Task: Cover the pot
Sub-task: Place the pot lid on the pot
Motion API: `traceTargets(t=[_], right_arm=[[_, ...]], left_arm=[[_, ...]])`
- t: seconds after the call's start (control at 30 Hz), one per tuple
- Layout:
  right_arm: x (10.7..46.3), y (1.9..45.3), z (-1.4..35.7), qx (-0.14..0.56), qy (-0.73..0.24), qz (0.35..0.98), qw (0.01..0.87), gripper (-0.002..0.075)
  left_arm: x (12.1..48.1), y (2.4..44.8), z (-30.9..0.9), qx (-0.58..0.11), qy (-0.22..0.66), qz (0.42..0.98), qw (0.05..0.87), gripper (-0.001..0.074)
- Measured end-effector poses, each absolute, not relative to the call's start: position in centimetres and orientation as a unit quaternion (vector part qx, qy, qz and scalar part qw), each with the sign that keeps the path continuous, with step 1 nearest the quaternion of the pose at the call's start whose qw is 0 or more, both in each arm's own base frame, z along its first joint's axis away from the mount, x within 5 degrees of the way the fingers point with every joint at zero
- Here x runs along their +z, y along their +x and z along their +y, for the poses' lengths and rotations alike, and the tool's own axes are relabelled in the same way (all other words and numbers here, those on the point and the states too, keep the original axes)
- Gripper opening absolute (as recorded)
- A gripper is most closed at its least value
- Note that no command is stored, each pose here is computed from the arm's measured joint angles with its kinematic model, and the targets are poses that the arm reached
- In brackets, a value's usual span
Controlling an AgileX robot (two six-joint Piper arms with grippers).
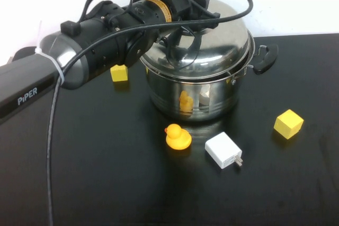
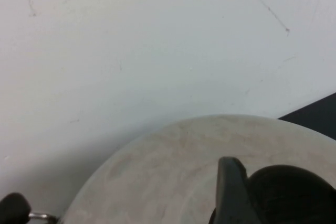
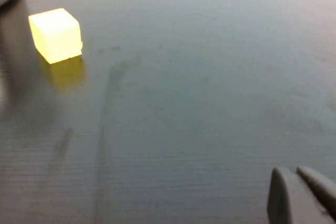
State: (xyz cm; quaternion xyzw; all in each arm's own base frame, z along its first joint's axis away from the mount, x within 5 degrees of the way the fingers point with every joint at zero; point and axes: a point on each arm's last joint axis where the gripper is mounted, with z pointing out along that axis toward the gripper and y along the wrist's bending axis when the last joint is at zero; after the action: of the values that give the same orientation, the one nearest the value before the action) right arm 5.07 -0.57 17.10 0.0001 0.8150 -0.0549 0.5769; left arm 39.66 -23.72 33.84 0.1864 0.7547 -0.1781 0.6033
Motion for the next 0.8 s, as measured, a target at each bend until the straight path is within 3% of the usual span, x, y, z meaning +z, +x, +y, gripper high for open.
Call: traceTargets(t=[0.8], right_arm=[[17.1, 5.1, -0.6, -0.055, 0.0, 0.815, 0.577, -0.0002]], left_arm=[[32.0, 40.3, -24.1, -0.182, 0.179, 0.77, 0.585, 0.0338]])
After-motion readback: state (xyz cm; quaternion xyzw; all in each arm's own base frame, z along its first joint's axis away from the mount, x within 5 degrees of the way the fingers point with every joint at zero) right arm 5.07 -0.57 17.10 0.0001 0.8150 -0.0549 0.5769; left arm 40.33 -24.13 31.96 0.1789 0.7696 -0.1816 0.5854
